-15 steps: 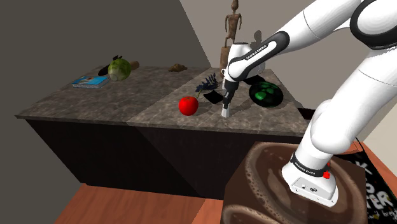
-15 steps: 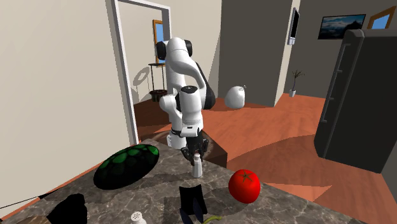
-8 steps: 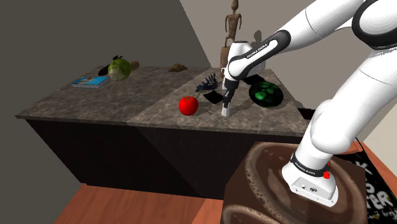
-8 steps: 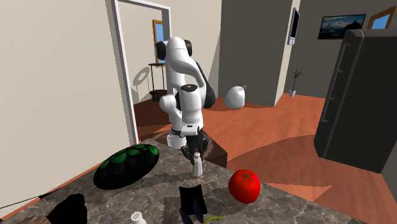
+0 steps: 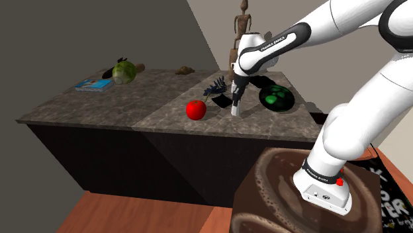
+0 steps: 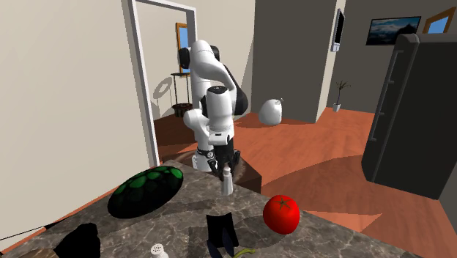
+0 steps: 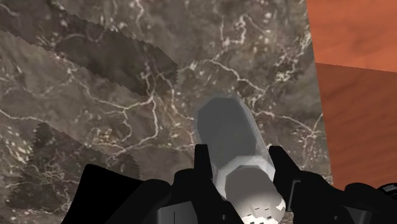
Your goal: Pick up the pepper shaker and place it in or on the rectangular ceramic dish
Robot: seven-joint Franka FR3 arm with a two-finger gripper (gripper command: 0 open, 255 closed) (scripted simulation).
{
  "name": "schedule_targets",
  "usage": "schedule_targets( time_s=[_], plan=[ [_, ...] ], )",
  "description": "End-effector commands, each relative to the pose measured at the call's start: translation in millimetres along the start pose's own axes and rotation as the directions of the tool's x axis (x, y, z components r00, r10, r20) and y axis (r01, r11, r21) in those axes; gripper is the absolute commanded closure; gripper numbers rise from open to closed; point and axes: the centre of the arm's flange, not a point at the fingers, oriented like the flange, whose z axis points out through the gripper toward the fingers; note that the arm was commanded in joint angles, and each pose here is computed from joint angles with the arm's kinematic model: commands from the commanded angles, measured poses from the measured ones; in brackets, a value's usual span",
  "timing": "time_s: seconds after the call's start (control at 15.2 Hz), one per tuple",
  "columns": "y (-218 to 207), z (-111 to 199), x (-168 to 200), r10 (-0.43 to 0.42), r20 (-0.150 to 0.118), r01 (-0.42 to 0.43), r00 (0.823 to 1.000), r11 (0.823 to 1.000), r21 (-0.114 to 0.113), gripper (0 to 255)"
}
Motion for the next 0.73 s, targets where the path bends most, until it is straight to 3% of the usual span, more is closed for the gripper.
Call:
schedule_targets(
  time_s=[0.0,0.66],
  plan=[
    [-0.2,-11.6,0.5,0.0,0.0,0.0,1.0,1.0,0.0,255],
    [-2.5,-64.2,5.0,0.0,0.0,0.0,1.0,1.0,0.0,255]
  ],
)
